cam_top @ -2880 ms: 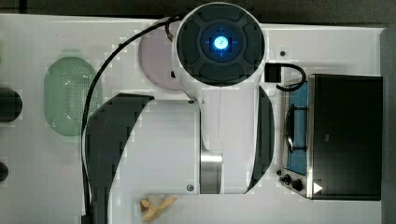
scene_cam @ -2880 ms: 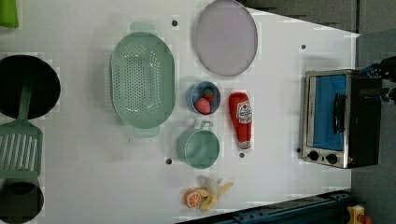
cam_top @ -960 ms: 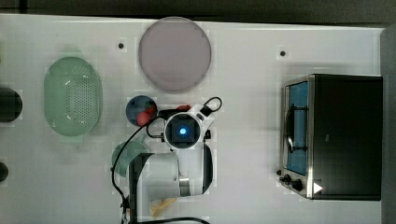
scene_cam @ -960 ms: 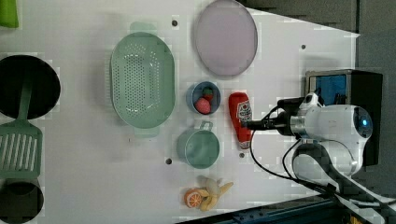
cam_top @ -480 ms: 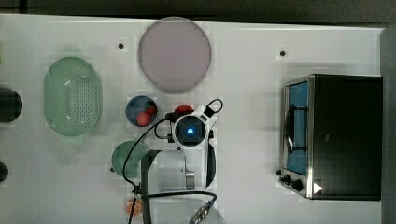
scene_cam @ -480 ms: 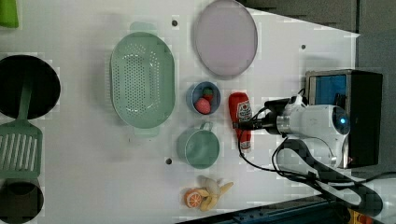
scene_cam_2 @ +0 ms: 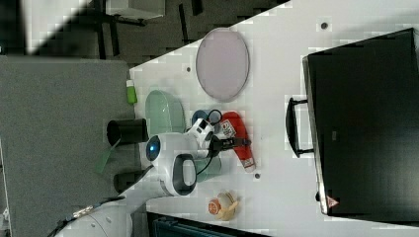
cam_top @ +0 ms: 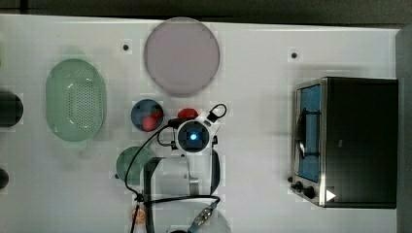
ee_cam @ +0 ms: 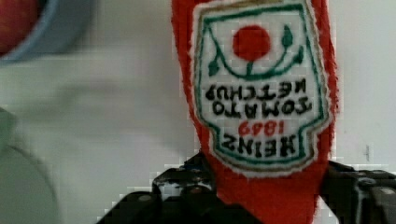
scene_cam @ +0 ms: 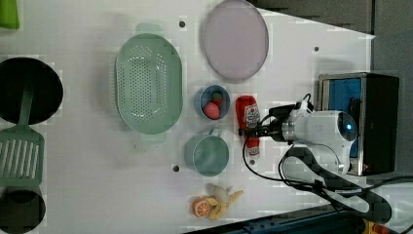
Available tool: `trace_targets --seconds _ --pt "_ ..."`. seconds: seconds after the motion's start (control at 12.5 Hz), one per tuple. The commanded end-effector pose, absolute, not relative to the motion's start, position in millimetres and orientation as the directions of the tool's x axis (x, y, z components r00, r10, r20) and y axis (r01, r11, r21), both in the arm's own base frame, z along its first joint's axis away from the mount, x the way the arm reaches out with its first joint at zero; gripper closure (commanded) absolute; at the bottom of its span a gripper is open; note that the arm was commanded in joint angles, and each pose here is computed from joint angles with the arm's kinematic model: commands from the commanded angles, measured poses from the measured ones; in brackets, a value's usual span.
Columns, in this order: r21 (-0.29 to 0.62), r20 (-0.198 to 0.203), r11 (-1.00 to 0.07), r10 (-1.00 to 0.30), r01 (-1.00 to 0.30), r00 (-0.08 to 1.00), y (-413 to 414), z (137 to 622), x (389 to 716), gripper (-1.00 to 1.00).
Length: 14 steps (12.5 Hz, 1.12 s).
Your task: Pick ketchup from table and place on oven.
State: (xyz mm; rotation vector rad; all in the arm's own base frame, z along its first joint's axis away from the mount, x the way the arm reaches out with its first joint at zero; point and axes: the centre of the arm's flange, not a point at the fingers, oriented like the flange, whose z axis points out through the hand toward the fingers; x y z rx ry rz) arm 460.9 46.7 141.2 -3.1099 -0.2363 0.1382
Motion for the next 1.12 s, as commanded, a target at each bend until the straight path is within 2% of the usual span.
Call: trace_targets --seconds 0.08,0.16,0.32,0.56,0.72,0.88,1.04,1.12 --pt "-0.015 0.022 -0.988 0.152 0.152 0.988 45 190 493 -0.21" --pt "-0.013 0.027 -0.992 0.125 0.125 0.992 45 206 496 -0.21" --pt "-0.009 -0.001 -0.994 0.106 0.106 0.994 46 251 503 -0.21" --pt "0.000 -0.028 -0.994 0.106 0.106 0.994 47 350 515 -0.21" --pt "-0.037 -0.033 -0.996 0.082 0.081 0.996 49 421 522 -0.21" --pt "-0.074 -0.065 -0.995 0.067 0.063 0.996 47 481 527 -0.21" --pt "-0.079 -0.065 -0.996 0.039 0.034 0.997 28 528 536 -0.21" --pt "-0.081 -0.053 -0.997 0.011 0.006 0.999 12 546 542 -0.21"
